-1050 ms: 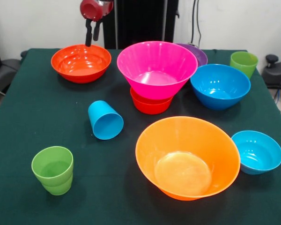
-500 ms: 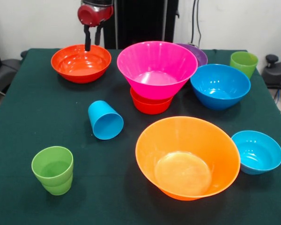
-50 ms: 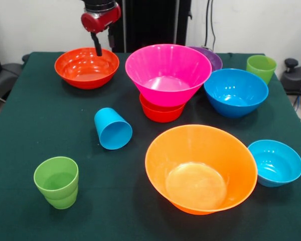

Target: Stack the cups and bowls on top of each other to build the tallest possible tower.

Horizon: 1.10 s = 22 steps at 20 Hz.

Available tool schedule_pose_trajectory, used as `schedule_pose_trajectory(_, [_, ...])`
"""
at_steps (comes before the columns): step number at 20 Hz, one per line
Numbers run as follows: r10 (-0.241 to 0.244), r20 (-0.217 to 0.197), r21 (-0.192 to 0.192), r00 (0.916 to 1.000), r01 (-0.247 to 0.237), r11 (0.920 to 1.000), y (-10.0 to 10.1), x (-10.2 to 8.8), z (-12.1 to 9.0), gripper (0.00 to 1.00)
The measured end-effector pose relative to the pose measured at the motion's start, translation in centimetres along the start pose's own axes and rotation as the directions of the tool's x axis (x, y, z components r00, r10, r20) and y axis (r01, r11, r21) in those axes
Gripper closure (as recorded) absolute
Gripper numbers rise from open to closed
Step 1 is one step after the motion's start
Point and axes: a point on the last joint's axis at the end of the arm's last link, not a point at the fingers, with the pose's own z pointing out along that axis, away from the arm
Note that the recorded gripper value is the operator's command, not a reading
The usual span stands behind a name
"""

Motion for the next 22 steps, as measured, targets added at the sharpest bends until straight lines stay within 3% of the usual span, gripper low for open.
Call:
schedule_pose_trajectory(3, [-0.019, 0.017, -0.051, 0.9997, 0.02, 0.9985, 1.1, -1.0, 0.3, 0.0])
schedule_pose_trajectory(12, [-0.08, 0.049, -0.091, 0.9956, 0.084, 0.9923, 2.9, -3.3, 1.5, 0.0])
schedule_pose_trajectory(17, [-0.143, 0.094, -0.065, 0.9853, 0.149, 0.9867, 4.4, -2.8, 3.3, 0.0])
schedule_pose_trajectory(18, [-0.162, 0.12, -0.042, 0.9794, 0.168, 0.9849, 4.9, -2.5, 3.9, 0.0])
schedule_pose_trajectory(22, [-0.187, 0.156, -0.001, 0.9699, 0.189, 0.9819, 5.3, -2.0, 4.6, 0.0])
